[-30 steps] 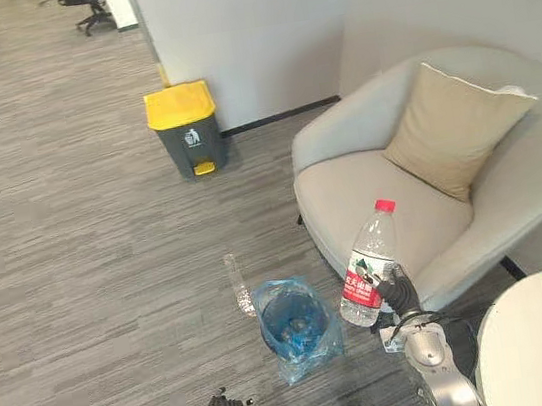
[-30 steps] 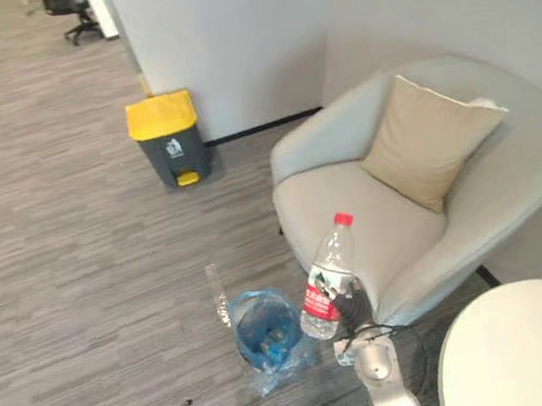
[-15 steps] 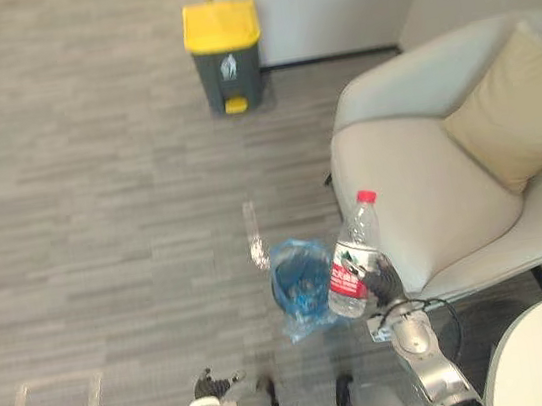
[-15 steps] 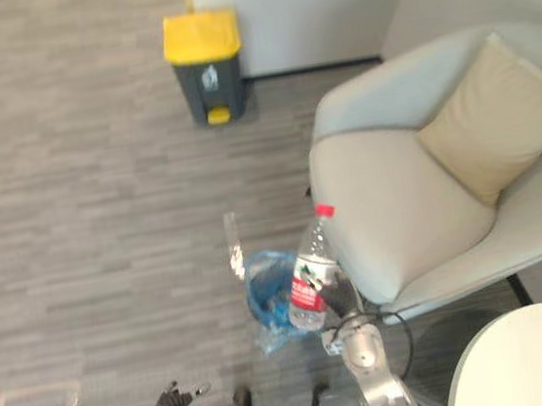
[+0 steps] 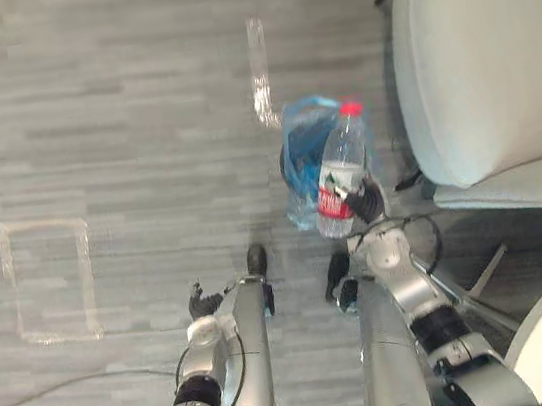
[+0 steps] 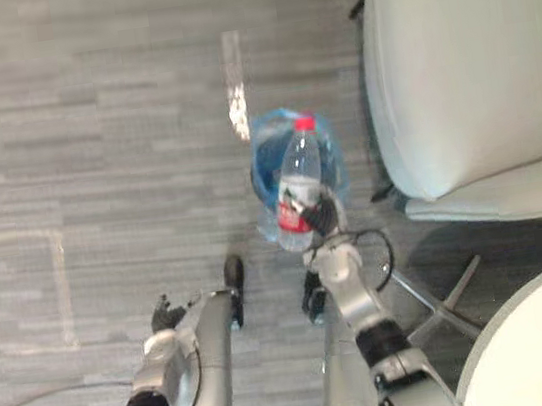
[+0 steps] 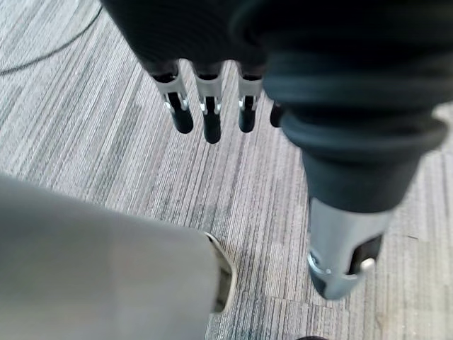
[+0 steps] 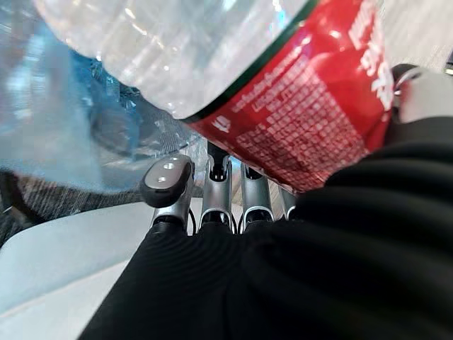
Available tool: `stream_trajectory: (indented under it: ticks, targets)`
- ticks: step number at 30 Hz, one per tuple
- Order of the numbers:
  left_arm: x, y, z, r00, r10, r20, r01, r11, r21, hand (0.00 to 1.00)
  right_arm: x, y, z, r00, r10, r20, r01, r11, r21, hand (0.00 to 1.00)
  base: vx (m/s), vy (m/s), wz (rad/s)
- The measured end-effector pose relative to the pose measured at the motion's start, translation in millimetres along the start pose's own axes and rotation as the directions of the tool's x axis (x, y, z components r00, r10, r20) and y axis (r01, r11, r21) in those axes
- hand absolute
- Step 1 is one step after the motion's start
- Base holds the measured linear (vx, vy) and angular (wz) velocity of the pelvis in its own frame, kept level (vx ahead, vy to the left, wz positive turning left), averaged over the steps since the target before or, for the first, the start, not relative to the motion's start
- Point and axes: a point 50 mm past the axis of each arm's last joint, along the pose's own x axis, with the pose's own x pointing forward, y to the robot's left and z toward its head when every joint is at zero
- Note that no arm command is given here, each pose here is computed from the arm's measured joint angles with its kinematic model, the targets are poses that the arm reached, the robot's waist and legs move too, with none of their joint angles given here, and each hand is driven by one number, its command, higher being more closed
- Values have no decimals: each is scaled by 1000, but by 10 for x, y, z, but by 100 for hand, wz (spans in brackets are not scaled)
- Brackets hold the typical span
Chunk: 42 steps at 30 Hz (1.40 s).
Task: Gather rubbish on tea table into small bin, then transfer packed bag to large trash can.
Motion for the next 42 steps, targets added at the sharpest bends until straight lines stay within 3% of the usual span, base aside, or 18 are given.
stream_trajectory:
  ticks: [6,10,11,18,26,33,42]
  targets:
    - [31,-132,322,993,-34,111,39,998,-45,0,457,-397,460,982,-160,101,155,986,53,100,-29,-5,15]
    - [16,-199,444,986,-53,160,65,995,-72,0,562,-555,475,973,-217,76,212,974,74,100,-37,-11,14]
    - [12,-210,473,983,-56,175,70,995,-75,0,578,-581,463,970,-233,64,228,970,84,0,-29,3,10]
    - [-11,-264,567,972,-77,222,97,992,-77,0,628,-712,393,960,-281,2,278,951,134,0,-12,5,2]
    - [-23,-264,649,963,-84,255,108,991,-81,0,595,-667,484,961,-269,71,257,957,137,0,-41,35,-4]
    - [-10,-224,666,962,-81,262,101,993,-61,0,464,-515,418,970,-189,156,198,979,-44,0,-55,29,-9]
    - [-3,-197,657,962,-79,263,96,994,-50,0,370,-279,109,993,-24,112,58,950,-307,0,-49,23,-2]
